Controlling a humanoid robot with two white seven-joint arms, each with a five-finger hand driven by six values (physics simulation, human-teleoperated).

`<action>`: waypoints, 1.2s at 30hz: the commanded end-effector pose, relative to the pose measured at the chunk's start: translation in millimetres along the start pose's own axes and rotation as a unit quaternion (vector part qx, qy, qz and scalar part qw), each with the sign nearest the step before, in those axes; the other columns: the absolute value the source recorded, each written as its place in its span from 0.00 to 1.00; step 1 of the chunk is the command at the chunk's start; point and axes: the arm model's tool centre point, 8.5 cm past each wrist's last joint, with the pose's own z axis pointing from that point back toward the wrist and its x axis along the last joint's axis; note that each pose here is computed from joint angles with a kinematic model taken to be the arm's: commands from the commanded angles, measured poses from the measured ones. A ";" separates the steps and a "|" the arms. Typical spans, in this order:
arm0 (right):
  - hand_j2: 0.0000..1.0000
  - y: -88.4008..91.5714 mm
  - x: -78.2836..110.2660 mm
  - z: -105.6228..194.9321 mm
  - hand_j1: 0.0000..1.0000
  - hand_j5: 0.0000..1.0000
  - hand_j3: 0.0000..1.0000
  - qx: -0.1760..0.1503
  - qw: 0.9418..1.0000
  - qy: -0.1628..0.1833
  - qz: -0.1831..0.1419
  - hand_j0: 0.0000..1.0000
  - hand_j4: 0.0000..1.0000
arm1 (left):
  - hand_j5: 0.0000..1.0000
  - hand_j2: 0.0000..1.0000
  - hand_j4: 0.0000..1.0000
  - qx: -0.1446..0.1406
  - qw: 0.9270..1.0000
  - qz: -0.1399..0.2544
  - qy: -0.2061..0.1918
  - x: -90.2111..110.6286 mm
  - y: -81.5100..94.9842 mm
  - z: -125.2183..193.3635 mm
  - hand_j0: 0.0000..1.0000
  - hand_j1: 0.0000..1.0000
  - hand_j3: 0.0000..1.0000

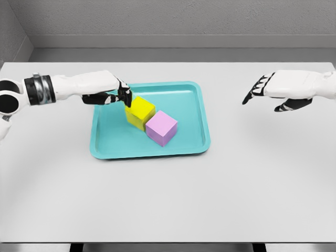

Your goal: Push two cubes

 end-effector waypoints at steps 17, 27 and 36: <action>1.00 -34.4 62.3 -4.5 1.00 1.00 1.00 -0.022 0.994 -0.072 0.082 1.00 1.00 | 0.32 0.32 0.32 -0.041 0.994 0.007 0.104 -50.9 -25.9 -38.0 0.32 0.32 0.32; 1.00 -30.1 32.3 16.2 1.00 1.00 1.00 -0.021 0.998 -0.027 0.054 1.00 1.00 | 0.32 0.32 0.32 -0.055 0.994 -0.003 0.092 -42.2 -33.1 -53.2 0.32 0.32 0.32; 1.00 -31.4 27.6 25.1 1.00 1.00 1.00 -0.021 0.998 -0.014 0.054 1.00 1.00 | 0.32 0.32 0.32 -0.058 0.995 -0.003 0.084 -37.7 -36.5 -60.2 0.32 0.32 0.32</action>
